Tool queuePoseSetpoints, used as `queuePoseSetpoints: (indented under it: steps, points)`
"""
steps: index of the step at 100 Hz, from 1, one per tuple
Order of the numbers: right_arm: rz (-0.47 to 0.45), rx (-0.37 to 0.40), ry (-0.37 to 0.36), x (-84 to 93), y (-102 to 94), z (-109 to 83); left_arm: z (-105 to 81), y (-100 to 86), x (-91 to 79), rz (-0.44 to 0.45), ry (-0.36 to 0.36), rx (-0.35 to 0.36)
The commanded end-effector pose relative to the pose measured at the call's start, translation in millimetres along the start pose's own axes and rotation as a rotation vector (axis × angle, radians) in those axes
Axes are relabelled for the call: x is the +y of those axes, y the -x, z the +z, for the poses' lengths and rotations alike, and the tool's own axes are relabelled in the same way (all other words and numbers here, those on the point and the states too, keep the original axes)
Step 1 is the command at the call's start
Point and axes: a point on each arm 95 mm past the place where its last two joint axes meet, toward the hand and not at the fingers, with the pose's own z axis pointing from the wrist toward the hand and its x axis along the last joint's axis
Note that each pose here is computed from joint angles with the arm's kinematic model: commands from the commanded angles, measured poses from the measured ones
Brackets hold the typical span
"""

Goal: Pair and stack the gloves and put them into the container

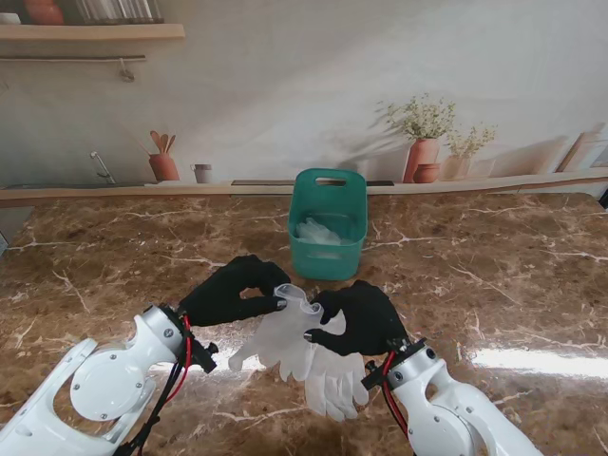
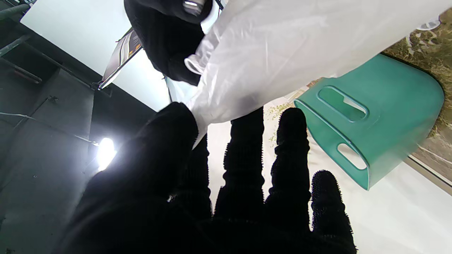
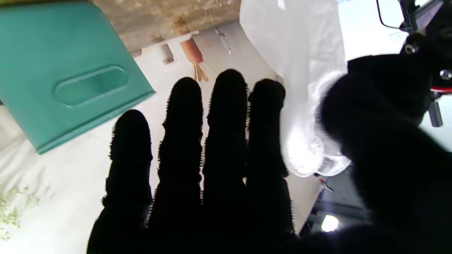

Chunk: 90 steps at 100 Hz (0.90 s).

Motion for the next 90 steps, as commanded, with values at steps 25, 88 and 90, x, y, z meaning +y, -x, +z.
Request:
queuePoseSetpoints:
  steps: [25, 88, 90]
  points:
    - [-0.101, 0.067, 0.188, 20.3, -6.0, -4.2, -11.7, -2.6, 2.2, 0.027, -0.024, 0.024]
    - [-0.149, 0.173, 0.132, 44.4, -32.5, -42.4, -34.9, -20.2, 28.1, -0.053, -0.113, 0.163]
    - [-0.144, 0.172, 0.122, 43.8, -33.0, -43.7, -36.1, -20.7, 29.0, -0.059, -0.111, 0.164]
